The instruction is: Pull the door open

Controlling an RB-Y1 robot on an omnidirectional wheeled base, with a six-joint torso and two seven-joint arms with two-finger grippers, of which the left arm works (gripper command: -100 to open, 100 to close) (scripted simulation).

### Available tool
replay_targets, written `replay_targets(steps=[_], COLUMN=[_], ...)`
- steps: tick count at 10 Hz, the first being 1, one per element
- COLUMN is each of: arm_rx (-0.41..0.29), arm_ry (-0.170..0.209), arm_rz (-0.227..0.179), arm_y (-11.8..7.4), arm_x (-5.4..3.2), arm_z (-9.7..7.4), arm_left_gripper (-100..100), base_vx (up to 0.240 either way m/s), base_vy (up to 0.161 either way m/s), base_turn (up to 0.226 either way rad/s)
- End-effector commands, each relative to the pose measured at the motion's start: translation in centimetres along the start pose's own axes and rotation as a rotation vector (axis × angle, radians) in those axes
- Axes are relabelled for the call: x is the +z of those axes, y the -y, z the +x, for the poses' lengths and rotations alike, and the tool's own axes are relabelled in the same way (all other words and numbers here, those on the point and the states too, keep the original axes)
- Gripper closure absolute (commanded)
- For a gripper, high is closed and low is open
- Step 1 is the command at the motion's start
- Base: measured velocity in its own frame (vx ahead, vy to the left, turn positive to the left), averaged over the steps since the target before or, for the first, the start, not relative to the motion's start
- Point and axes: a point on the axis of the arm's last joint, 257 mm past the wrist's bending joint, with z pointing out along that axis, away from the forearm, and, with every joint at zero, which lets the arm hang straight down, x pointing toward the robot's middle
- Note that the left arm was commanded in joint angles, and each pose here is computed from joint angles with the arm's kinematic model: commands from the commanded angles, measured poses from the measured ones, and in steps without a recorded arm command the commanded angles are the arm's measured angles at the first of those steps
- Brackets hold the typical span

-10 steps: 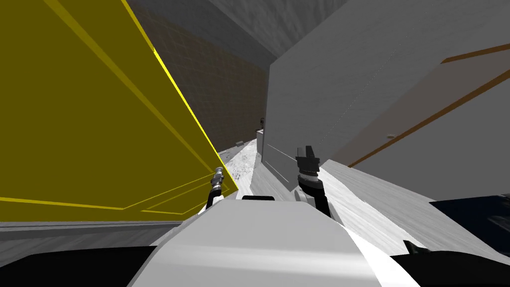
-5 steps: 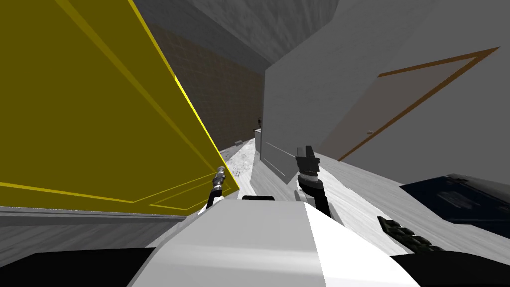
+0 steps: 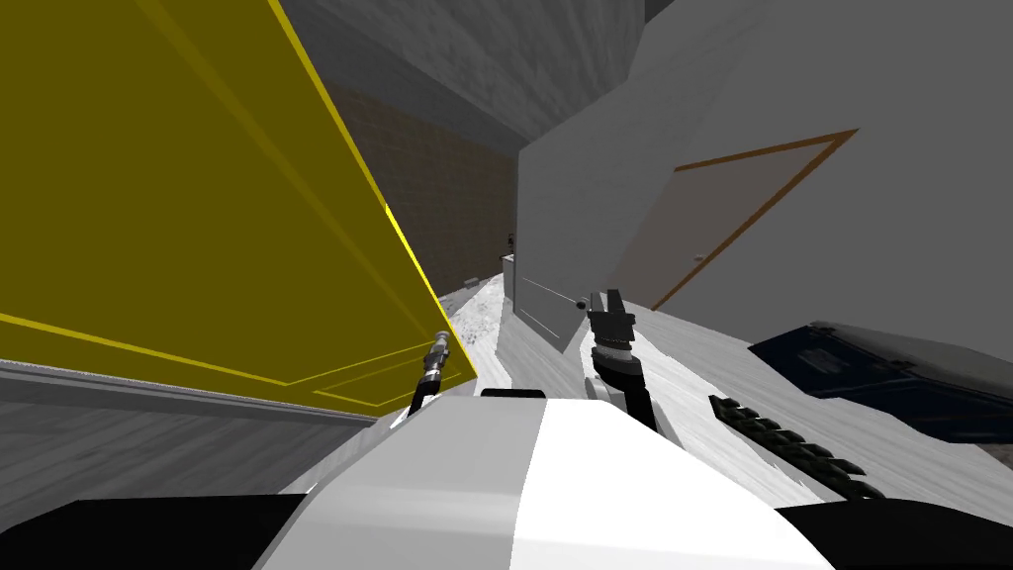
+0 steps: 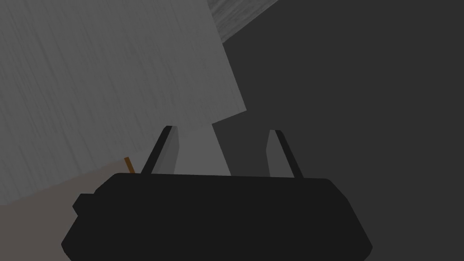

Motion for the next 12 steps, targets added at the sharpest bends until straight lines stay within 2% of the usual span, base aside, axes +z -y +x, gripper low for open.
replay_targets(steps=[1,2,3,4,9,10,11,12], arm_rx=[-0.004,0.0,0.0,0.0,-0.003,0.001,0.0,0.0], arm_ry=[-0.001,-0.001,0.002,0.002,-0.001,0.003,0.006,0.005], arm_rz=[-0.024,-0.013,-0.046,-0.053,-0.147,-0.137,-0.156,-0.161], arm_y=[-0.6,-0.3,-0.6,-0.7,-1.5,-1.4,-1.4,-1.4], arm_x=[-0.26,-0.15,-0.77,-0.87,-2.43,-2.3,-2.93,-3.07], arm_z=[0.1,0.1,-0.1,-0.1,0.1,0.0,-0.2,-0.2], arm_left_gripper=[100,100,100,100,100,100,100,100], base_vx=[-0.222,-0.103,-0.173,-0.241,-0.236,-0.101,-0.115,-0.201], base_vy=[-0.008,-0.002,0.0,0.045,0.032,0.011,0.002,0.018], base_turn=[-0.054,-0.014,-0.096,-0.093,-0.093,-0.024,-0.089,-0.092])
